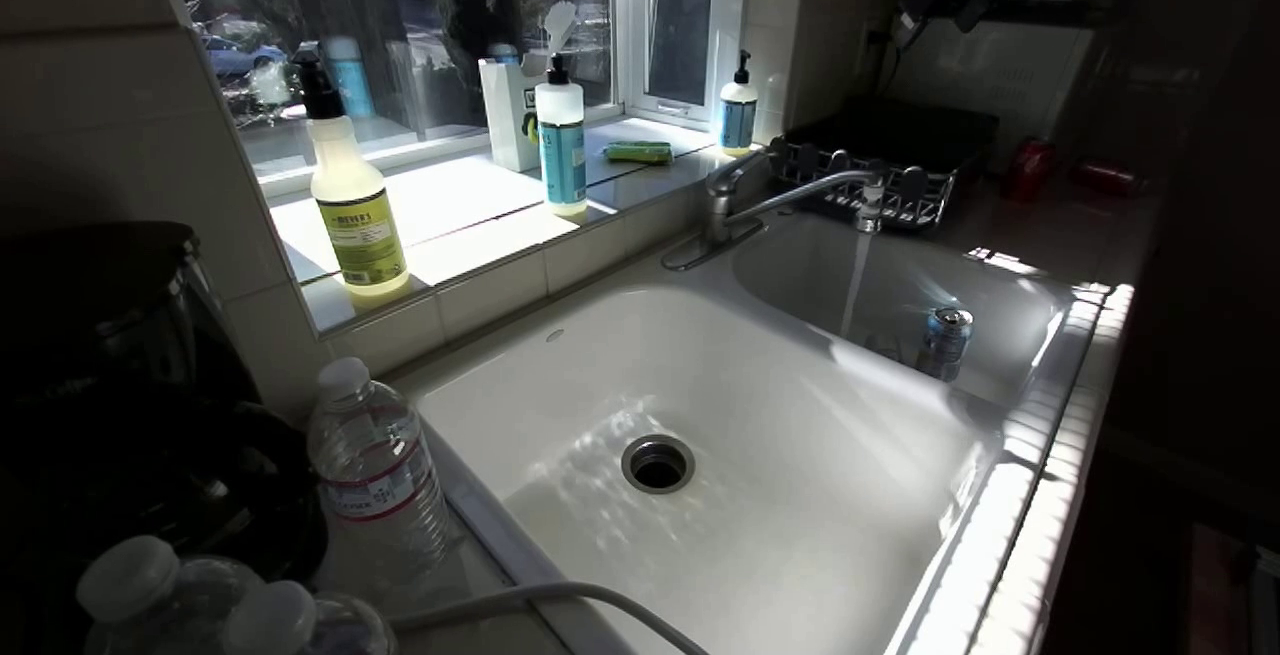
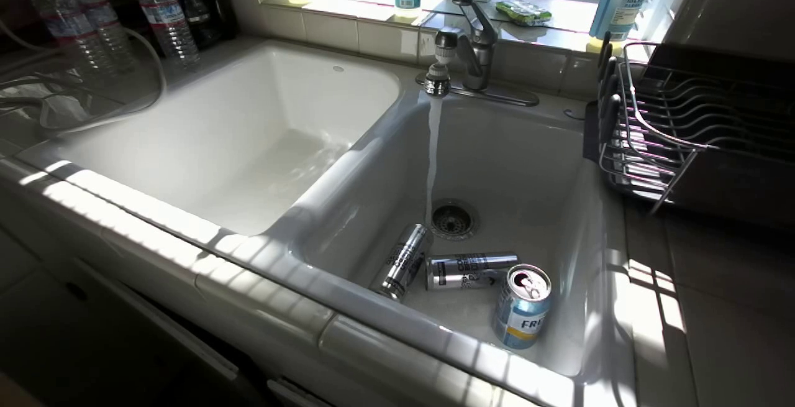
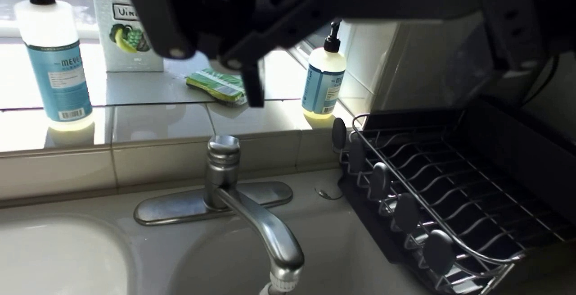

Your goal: Close the faucet.

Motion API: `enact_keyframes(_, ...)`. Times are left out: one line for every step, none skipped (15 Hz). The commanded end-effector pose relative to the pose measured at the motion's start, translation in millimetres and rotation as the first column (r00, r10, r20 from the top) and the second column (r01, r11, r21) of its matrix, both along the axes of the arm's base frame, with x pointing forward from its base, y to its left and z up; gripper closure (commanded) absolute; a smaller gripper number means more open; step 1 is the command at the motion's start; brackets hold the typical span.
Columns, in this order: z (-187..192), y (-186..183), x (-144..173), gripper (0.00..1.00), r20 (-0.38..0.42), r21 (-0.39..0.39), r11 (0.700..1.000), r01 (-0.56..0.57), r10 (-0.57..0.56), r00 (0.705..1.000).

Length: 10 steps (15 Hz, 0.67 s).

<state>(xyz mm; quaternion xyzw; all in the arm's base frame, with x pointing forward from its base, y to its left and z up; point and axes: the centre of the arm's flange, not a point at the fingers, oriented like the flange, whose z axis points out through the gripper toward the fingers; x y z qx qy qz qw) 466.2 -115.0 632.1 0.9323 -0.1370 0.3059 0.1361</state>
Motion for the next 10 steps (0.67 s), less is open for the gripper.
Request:
enact_keyframes(-12, -12, 55, 0.0, 0.038, 0.06, 0.998, -0.025, 0.023, 0.999)
enact_keyframes(-18, -13, 66, 0.0, 0.046, 0.084, 0.996, -0.037, 0.033, 0.998)
enact_keyframes(-21, -13, 76, 0.0, 0.048, 0.107, 0.993, -0.048, 0.043, 0.998)
enact_keyframes(-27, -13, 86, 0.0, 0.051, 0.13, 0.99, -0.06, 0.053, 0.997)
enact_keyframes(-31, -14, 97, 0.0, 0.044, 0.148, 0.987, -0.064, 0.058, 0.997)
enact_keyframes(-36, -15, 107, 0.0, 0.04, 0.152, 0.986, -0.061, 0.056, 0.998)
enact_keyframes(-38, -14, 115, 0.0, 0.036, 0.168, 0.984, -0.066, 0.061, 0.998)
enact_keyframes(-42, -14, 122, 0.0, 0.036, 0.173, 0.983, -0.068, 0.063, 0.997)
enact_keyframes(-46, -14, 130, 0.0, 0.037, 0.18, 0.981, -0.075, 0.069, 0.997)
enact_keyframes(-50, -15, 137, 0.0, 0.038, 0.18, 0.98, -0.081, 0.076, 0.996)
